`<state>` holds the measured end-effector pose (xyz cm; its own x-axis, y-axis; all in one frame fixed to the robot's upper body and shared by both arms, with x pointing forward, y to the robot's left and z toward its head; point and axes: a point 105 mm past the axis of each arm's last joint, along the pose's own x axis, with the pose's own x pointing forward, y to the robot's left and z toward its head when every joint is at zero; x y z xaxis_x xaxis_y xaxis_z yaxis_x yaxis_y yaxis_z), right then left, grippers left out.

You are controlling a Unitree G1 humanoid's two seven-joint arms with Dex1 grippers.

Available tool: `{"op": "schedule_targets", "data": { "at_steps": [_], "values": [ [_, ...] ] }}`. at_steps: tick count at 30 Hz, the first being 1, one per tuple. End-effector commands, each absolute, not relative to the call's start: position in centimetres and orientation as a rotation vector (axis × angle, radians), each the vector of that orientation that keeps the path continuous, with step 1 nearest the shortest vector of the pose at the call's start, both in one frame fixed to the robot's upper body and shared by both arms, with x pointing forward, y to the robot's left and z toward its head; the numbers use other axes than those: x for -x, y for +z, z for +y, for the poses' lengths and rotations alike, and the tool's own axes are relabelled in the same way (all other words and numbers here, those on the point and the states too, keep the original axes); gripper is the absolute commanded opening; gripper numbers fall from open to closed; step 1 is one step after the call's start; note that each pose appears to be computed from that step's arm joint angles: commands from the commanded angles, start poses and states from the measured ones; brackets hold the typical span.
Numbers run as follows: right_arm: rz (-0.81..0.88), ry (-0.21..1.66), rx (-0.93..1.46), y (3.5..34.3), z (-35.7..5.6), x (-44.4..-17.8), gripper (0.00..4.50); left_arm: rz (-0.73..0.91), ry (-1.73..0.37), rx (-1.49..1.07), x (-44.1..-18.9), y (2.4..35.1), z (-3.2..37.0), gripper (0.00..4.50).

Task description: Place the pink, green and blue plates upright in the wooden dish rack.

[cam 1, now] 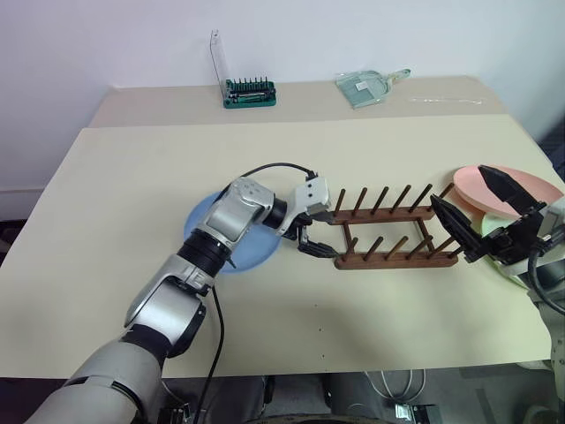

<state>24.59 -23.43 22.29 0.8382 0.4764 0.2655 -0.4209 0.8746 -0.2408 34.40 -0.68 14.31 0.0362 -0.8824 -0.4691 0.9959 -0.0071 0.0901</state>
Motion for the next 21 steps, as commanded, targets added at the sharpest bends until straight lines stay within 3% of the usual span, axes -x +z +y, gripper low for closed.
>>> {"op": "schedule_targets", "data": {
  "at_steps": [1, 5, 11, 15, 21],
  "values": [
    [-0.351, 0.520, 0.153, 23.0, -22.9, -24.5, 4.50, 0.241, -1.547, -0.459, -34.1, 17.2, 0.2, 4.48],
    [-0.359, 0.578, 0.099, 23.3, -22.3, -24.2, 3.22, 0.233, -1.515, -0.425, -34.6, 18.9, 1.8, 3.21],
    [-0.305, 0.692, 0.063, 22.5, -21.7, -22.9, 0.20, 0.187, -1.768, -0.220, -31.0, 22.4, 2.7, 0.11],
    [-0.257, 0.743, 0.075, 21.8, -21.8, -22.2, 0.09, 0.200, -1.869, -0.164, -29.0, 22.4, 0.9, 0.05],
    [-0.101, 0.792, 0.182, 19.6, -22.5, -21.0, 0.09, 0.318, -1.993, -0.323, -25.8, 18.2, -0.8, 0.05]
  ]
}}
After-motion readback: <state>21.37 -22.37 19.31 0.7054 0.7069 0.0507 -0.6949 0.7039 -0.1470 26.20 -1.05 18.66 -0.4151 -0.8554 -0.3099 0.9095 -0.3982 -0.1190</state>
